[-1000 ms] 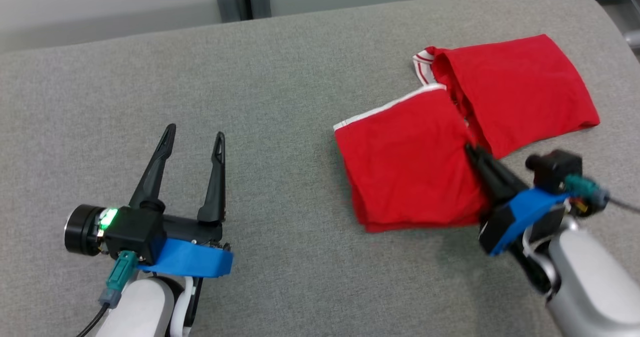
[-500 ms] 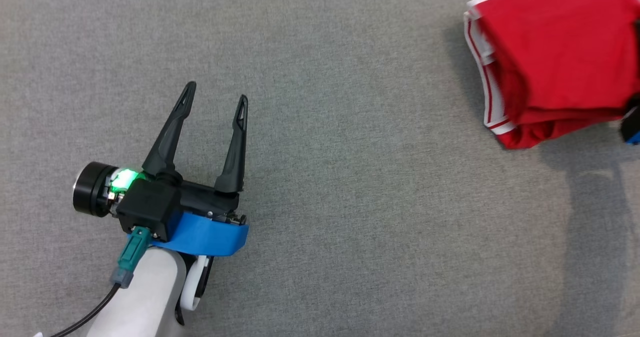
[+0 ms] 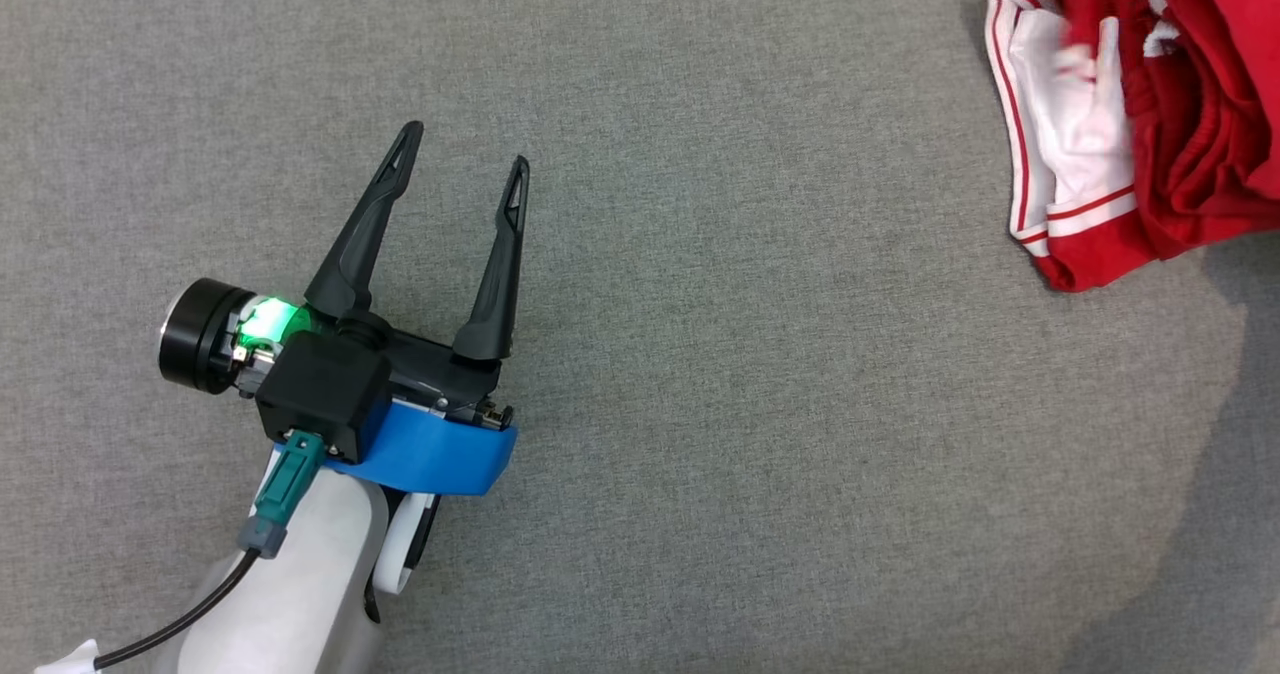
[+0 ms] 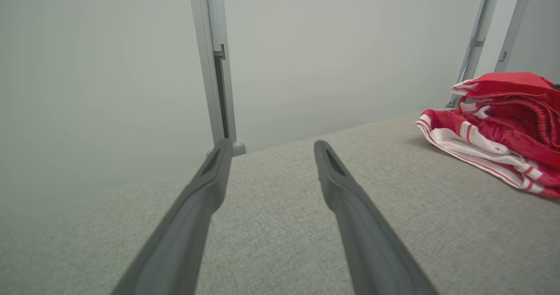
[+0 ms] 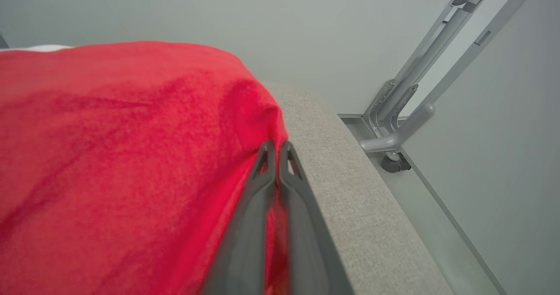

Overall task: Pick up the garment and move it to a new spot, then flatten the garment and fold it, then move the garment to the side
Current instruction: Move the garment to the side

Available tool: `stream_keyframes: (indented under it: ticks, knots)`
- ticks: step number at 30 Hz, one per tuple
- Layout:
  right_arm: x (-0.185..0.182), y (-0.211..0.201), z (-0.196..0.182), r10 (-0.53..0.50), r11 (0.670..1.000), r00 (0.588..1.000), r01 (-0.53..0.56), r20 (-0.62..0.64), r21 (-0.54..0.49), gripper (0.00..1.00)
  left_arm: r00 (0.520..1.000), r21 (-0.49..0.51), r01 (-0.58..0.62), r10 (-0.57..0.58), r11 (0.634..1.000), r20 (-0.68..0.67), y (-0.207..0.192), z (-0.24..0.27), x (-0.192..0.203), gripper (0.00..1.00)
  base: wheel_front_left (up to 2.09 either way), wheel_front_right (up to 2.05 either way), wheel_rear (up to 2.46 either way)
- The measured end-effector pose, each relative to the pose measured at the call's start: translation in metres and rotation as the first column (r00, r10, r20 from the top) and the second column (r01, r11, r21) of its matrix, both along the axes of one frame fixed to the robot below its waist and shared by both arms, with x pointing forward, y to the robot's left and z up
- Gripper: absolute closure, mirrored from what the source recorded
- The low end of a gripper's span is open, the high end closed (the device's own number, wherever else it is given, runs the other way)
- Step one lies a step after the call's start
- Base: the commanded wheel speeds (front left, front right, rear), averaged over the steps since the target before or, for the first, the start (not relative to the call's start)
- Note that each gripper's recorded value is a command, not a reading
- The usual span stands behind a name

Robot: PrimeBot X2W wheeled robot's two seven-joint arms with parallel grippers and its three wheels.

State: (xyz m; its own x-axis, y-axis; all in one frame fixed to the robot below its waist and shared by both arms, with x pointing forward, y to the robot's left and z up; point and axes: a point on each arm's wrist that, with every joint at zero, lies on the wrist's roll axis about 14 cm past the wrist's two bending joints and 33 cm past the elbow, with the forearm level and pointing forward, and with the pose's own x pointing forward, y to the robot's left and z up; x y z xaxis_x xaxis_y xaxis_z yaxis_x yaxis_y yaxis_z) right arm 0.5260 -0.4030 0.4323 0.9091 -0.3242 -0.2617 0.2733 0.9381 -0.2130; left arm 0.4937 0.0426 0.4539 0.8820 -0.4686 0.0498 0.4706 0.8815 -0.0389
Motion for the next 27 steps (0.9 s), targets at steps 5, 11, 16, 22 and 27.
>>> stream_keyframes:
  ticks: [5,11,16,22,27]
  knots:
    - [-0.004,0.005,-0.012,-0.024,1.000,1.000,0.024,-0.020,0.020,0.00,1.000,0.003,-0.003,0.003,1.000,0.006,0.002,0.001,0.001,0.00,0.00,0.00,0.00]
    - [-0.023,0.005,0.001,-0.037,0.999,0.999,0.038,0.033,-0.003,0.00,1.000,0.003,-0.022,0.021,1.000,0.012,0.007,0.012,-0.009,0.00,0.00,0.00,0.00]
    - [-0.044,0.027,0.018,-0.010,1.000,0.992,0.009,0.126,0.006,0.00,0.999,0.002,-0.052,0.052,0.999,0.018,0.015,0.025,-0.023,0.00,0.00,0.00,0.00]
    - [-0.078,0.076,0.042,0.041,0.997,0.965,-0.057,0.260,0.055,0.00,0.994,-0.007,-0.108,0.108,0.994,0.033,0.028,0.043,-0.041,0.00,0.00,0.00,0.00]
    - [-0.105,0.132,0.060,0.113,0.981,0.930,-0.161,0.351,0.111,0.00,0.983,-0.006,-0.180,0.180,0.984,0.022,0.049,0.048,-0.060,0.00,0.00,0.00,0.00]
